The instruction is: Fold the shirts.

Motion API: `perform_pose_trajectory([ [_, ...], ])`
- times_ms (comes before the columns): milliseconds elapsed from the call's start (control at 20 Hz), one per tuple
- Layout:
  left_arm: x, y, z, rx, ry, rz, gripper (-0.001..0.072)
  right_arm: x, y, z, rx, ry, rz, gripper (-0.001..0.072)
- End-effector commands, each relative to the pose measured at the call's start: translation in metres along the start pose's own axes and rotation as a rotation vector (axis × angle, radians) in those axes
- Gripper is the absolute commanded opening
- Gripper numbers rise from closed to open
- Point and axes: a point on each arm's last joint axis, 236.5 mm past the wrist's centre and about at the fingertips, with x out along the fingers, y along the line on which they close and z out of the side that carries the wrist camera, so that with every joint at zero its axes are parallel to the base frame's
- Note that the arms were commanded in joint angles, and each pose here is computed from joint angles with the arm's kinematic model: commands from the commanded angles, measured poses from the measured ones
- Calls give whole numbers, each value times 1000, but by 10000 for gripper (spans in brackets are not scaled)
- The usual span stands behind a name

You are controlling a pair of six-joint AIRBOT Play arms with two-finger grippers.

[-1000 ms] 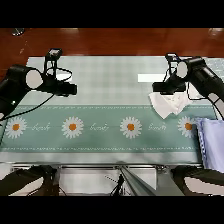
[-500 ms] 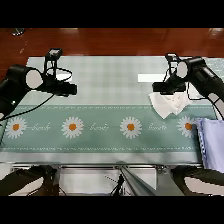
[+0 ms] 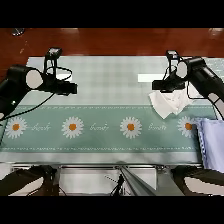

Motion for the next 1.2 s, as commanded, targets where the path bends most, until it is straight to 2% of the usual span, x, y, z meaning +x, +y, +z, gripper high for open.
perform_pose_trajectory([
  [0, 1, 5, 31, 18, -127, 17, 273, -4, -11, 44, -47, -187, -49, 367],
  [50, 0, 13, 46, 58, -189, 54, 665, -6, -21, 53, -53, -220, -86, 621],
  [100, -3, 21, 59, 105, -244, 94, 704, -9, -39, 57, -59, -233, -143, 627],
  [200, -8, 35, 75, 167, -306, 141, 703, -11, -90, 48, 13, -184, -266, 626],
  [300, -7, 52, 70, 132, -281, 164, 703, -10, -141, 30, 153, -113, -329, 626],
  [450, 9, 66, 45, 80, -178, 177, 703, 9, -186, -5, 382, -25, -277, 625],
  [600, 30, 70, 23, 78, -88, 182, 703, 45, -181, -23, 474, 51, -143, 624],
  [800, 39, 68, -9, 59, 51, 175, 703, 88, -144, -30, 451, 123, -7, 616],
  [850, 38, 72, -14, 55, 71, 183, 703, 93, -139, -34, 460, 142, 9, 594],
  [900, 37, 76, -20, 46, 99, 188, 703, 96, -134, -35, 460, 154, 33, 479],
  [1000, 34, 84, -36, 24, 164, 203, 703, 91, -115, -30, 407, 161, 118, 47],
  [1150, 18, 107, -32, 2, 157, 230, 703, 39, -89, 16, 300, 79, 236, 36],
])
